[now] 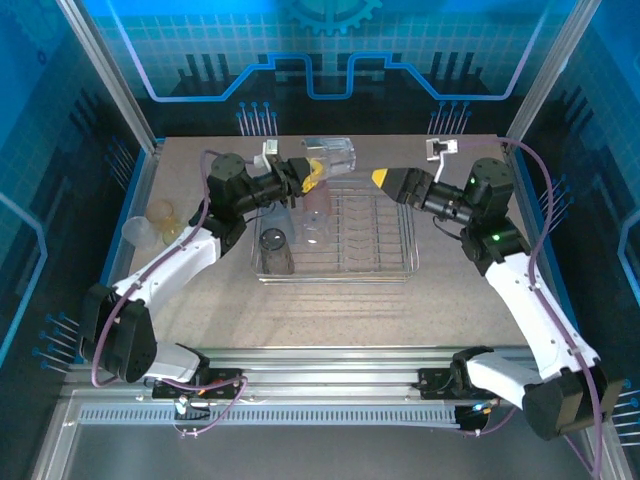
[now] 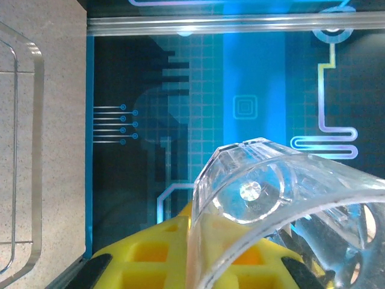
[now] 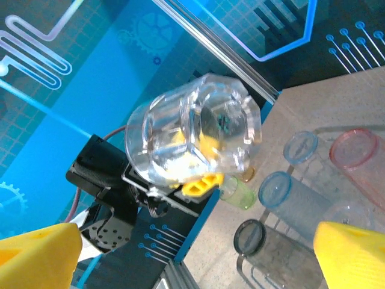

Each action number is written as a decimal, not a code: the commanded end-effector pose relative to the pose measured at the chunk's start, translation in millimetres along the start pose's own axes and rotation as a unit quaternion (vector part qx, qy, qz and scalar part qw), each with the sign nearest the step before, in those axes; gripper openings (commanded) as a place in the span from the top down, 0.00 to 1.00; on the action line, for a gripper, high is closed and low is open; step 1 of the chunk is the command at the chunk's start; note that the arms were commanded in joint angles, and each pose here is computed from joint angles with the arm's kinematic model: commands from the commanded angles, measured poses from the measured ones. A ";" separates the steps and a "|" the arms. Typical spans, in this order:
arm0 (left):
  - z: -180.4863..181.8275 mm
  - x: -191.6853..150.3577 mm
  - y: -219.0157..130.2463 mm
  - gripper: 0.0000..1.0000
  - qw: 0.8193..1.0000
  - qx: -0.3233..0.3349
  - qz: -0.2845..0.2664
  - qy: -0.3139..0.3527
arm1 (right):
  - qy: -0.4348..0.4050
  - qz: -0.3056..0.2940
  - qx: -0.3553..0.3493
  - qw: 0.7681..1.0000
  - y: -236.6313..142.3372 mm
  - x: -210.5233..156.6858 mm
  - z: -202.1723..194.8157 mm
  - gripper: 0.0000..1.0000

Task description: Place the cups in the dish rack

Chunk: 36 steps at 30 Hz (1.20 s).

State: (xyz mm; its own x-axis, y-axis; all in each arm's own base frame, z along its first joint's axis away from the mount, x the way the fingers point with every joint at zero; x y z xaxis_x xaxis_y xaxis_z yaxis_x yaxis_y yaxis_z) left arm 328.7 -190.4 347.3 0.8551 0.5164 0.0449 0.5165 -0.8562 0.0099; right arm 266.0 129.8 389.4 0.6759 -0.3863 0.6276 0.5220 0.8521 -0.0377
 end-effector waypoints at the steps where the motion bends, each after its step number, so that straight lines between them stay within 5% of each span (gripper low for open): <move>1: -16.7 -10.0 7.1 1.00 0.998 -0.034 0.028 0.036 | -0.025 -0.024 0.053 0.998 10.4 17.0 16.7 0.00; 22: -13.8 -19.6 15.2 1.00 0.997 -0.040 0.052 0.034 | 0.005 0.004 0.094 0.996 70.1 6.8 -9.1 0.02; 36: -7.5 -19.6 16.2 1.00 0.998 -0.033 0.044 0.034 | 0.025 -0.003 0.158 0.987 89.1 6.3 -0.3 0.17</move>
State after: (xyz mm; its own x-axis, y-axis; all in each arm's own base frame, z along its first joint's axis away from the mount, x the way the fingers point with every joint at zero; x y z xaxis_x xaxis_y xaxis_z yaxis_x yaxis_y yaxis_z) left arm 323.1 -211.6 343.0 0.8890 0.4545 0.0555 0.4540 -0.8907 0.0230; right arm 324.3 192.2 374.6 0.7214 -0.4086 0.5591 0.3922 0.9065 0.1564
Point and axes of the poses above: each hand's point on the last joint's axis, 136 mm out from that joint toward the fingers, its own y axis out along the fingers, its own z axis along the line the jaws close on, x = y × z, the point moved 8 cm from there along -y, back along the fingers, and after that the axes turned 1 degree about y, right-handed, at the moved point
